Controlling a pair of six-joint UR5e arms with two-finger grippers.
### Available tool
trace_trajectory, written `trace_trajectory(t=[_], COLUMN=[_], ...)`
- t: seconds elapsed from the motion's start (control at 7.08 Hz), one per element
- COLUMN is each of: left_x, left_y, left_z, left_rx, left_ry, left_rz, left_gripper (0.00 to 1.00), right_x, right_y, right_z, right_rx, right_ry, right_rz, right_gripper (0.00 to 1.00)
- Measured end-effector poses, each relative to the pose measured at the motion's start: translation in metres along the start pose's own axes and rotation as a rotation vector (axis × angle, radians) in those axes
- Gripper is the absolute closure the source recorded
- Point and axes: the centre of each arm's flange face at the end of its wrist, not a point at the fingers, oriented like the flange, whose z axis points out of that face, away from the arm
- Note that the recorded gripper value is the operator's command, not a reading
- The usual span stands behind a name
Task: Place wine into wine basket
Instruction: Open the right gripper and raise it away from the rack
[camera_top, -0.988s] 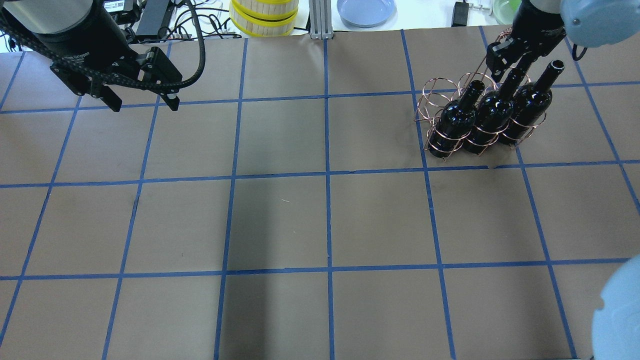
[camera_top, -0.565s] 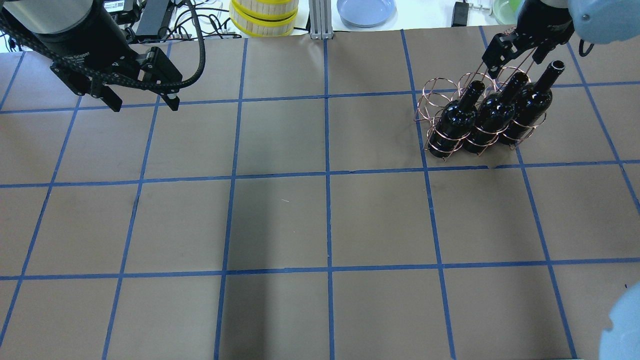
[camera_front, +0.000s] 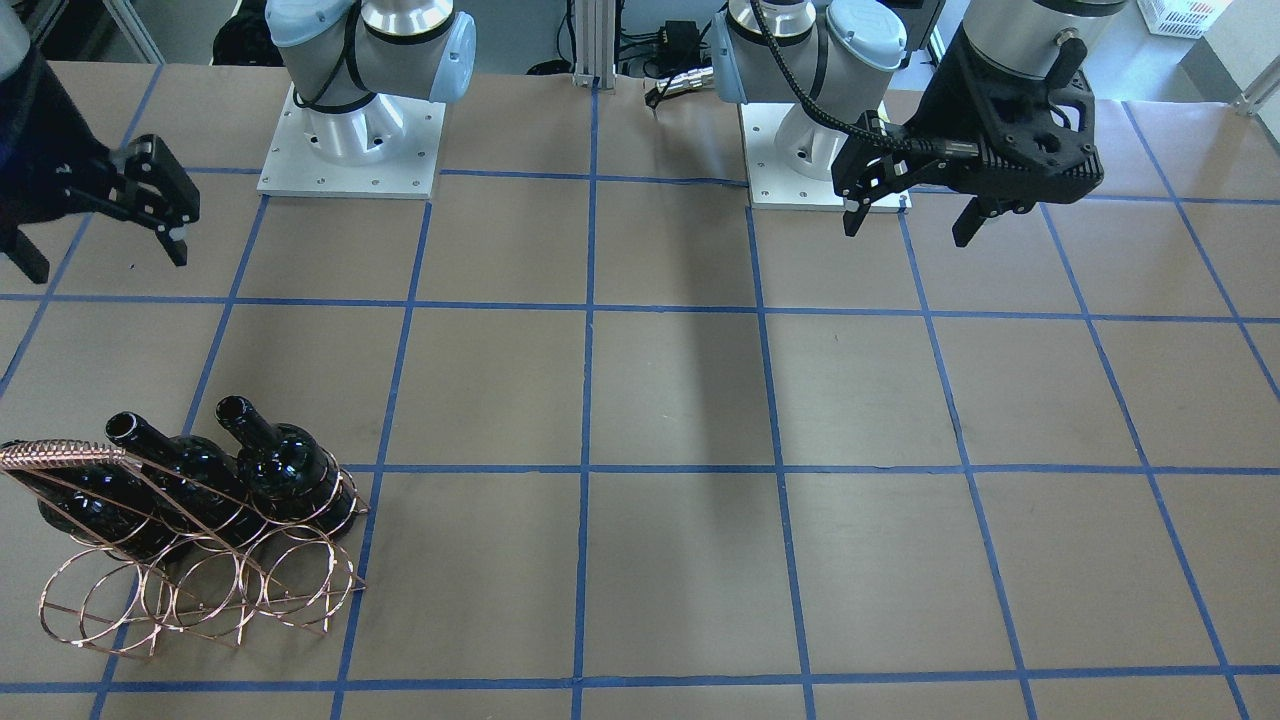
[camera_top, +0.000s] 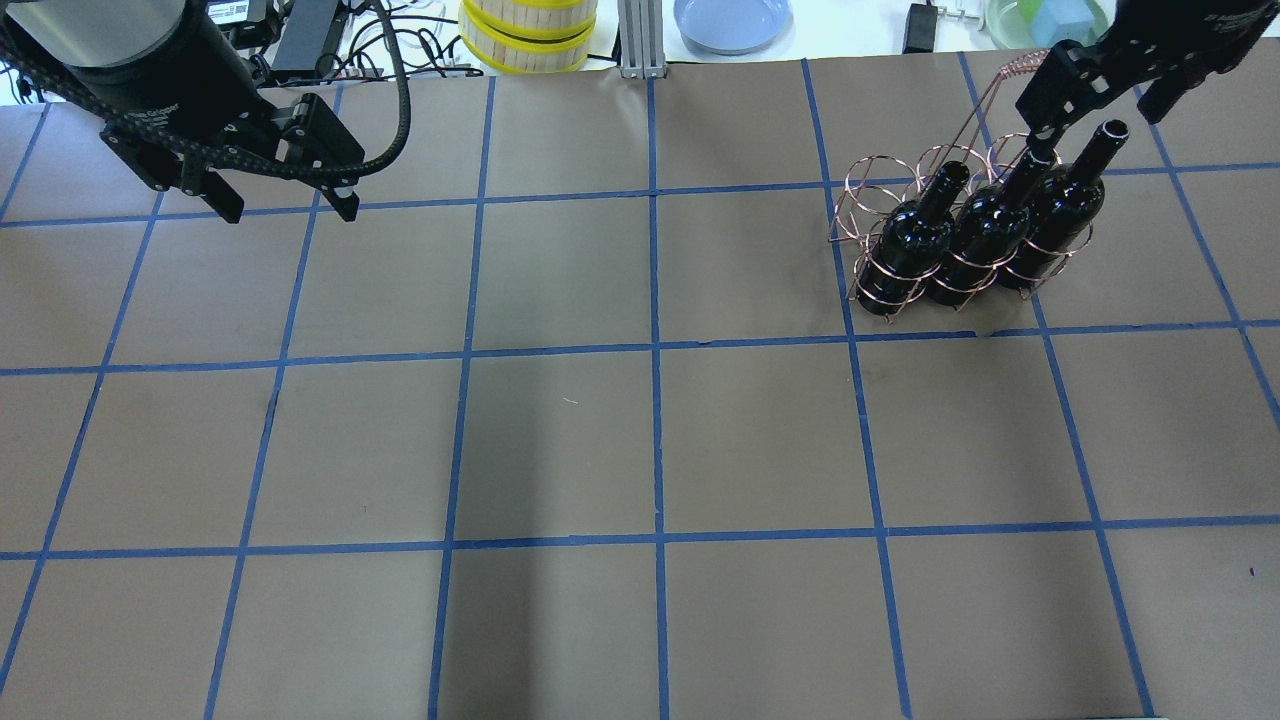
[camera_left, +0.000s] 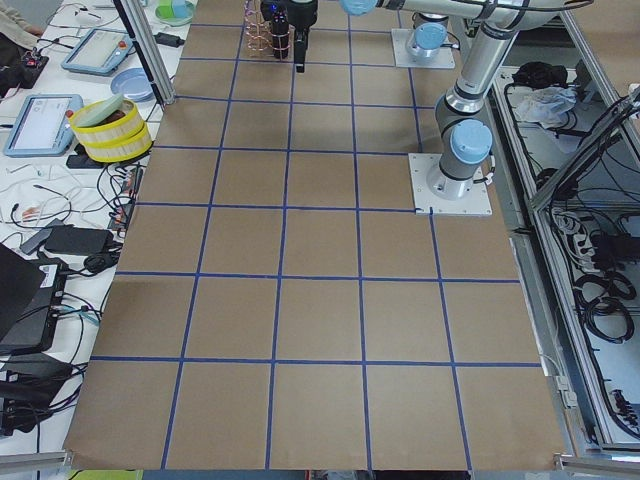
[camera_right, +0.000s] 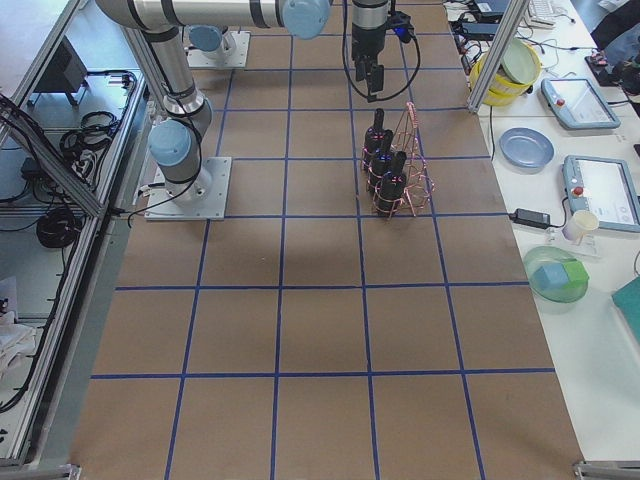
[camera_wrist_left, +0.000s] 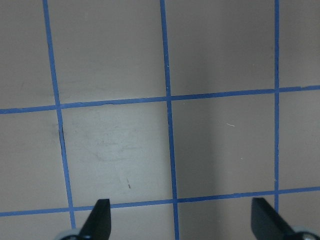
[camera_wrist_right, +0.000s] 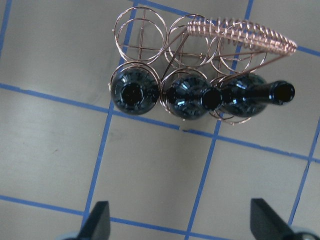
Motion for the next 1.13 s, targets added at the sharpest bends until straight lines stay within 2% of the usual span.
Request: trace_trajectory(t=[0.28, 0.71, 0.85, 1.13], left_x=[0.0, 0.0, 0.0, 0.0], left_y=[0.0, 0.0, 0.001, 0.001], left_z=[0.0, 0.0, 0.0, 0.0], left_rx=[0.0, 0.001, 0.0, 0.001], left_ry=[0.0, 0.0, 0.0, 0.001], left_rz=[0.0, 0.0, 0.0, 0.001], left_gripper=[0.0, 0.0, 0.0, 0.0], right_x=[-0.042, -0.123, -0.134, -0.139], right_y=[0.019, 0.013, 0.009, -0.001], right_z=[-0.022, -0.02, -0.017, -0.016], right_rx=[-0.013, -0.016, -0.007, 0.042], right_ry=[-0.003, -0.008, -0.014, -0.016], right_rz=[0.064, 0.164, 0.169, 0.174], right_gripper=[0.0, 0.0, 0.0, 0.0])
